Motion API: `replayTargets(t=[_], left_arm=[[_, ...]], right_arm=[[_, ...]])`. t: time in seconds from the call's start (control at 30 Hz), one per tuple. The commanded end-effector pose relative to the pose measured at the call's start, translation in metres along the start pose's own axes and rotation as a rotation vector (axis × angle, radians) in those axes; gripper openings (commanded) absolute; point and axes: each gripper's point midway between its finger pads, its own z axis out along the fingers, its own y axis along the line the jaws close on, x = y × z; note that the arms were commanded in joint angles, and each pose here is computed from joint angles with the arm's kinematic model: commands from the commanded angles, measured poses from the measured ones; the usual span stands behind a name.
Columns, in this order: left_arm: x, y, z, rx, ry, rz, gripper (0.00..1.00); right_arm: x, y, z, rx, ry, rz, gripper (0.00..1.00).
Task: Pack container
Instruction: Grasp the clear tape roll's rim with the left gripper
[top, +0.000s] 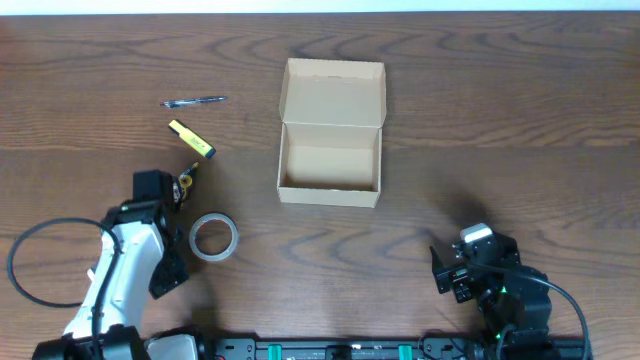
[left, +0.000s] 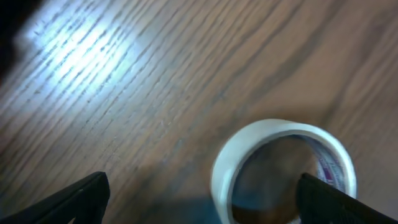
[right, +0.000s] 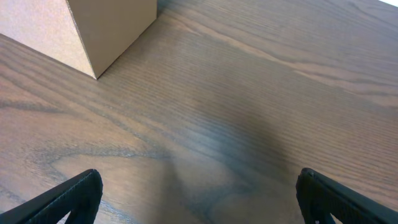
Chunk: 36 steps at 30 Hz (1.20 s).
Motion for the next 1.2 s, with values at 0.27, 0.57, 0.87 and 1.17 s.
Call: replayTargets(t=[0.27, 0.57, 0.87, 1.17], left_arm=[[0.011, 0.007, 0.024, -0.053, -0.001, 0.015, 0.84], [0.023, -0.002, 0.035, -0.038, 0.016, 0.019, 0.41], [0.025, -0.015, 0.026, 0.024, 0.044, 0.055, 0.06], [0.022, -0.061, -0.039, 0.315, 0.132, 0.24, 0.06]], right_arm=[[0.001, -0.002, 0.0, 0.01, 0.0, 0.015, 0.99], [0.001, -0.002, 0.0, 0.01, 0.0, 0.015, 0.99], [0.001, -0.002, 0.0, 0.01, 0.0, 0.015, 0.99], [0.001, -0.002, 0.0, 0.01, 0.001, 0.015, 0.99]])
